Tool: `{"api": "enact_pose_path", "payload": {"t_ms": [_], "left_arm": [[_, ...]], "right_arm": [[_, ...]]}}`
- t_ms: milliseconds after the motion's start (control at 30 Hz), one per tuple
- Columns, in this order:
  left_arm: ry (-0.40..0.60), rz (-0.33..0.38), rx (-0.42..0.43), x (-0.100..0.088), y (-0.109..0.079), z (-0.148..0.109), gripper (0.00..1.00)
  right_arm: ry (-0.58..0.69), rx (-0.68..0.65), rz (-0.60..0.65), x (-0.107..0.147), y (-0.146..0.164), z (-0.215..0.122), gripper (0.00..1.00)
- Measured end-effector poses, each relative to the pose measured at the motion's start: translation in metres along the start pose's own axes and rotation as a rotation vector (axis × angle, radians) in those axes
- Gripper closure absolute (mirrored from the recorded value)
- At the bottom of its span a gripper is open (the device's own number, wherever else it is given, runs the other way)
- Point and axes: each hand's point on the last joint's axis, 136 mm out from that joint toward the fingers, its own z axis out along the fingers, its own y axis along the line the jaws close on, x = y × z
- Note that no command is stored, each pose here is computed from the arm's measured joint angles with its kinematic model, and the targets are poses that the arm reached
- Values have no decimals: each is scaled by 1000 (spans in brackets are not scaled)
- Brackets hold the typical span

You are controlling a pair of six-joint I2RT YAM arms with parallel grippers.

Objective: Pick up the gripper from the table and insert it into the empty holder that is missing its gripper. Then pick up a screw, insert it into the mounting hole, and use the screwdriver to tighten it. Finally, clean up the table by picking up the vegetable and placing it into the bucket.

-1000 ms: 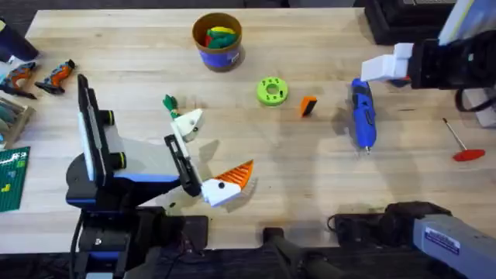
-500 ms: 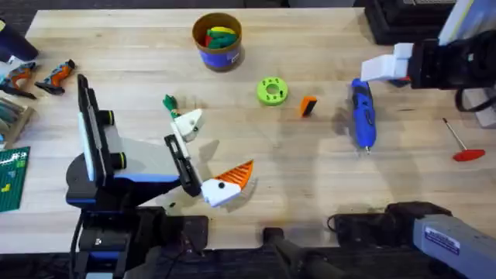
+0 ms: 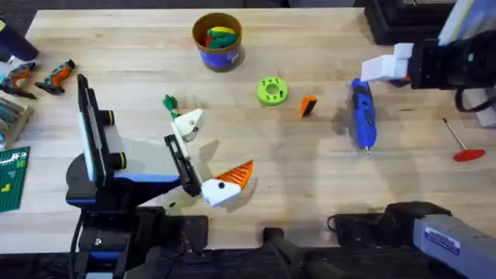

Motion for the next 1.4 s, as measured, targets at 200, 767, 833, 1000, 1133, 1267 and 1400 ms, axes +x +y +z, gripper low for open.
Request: {"api": "enact_pose_path", "payload": {"t_ms": [200, 767, 833, 1000, 1133, 1267, 1400], "left_arm": [[0, 0, 0, 0, 0, 0, 15], [0, 0, 0, 0, 0, 0, 15], [0, 0, 0, 0, 0, 0, 15], [0, 0, 0, 0, 0, 0, 15], [0, 0, 0, 0, 0, 0, 15], [0, 0, 0, 0, 0, 0, 15], [0, 0, 0, 0, 0, 0, 14]], "right_arm": [[-2, 0, 5, 0, 0, 0, 25], [-108, -119, 55, -27, 20, -3, 24], [-108, -125, 58, -27, 22, -3, 24], [-151, -150, 40, -38, 31, -5, 24], [-164, -191, 11, -43, 50, -3, 24], [-157, -213, 5, -44, 63, 1, 24], [-141, -201, 32, -40, 72, 2, 24]]}}
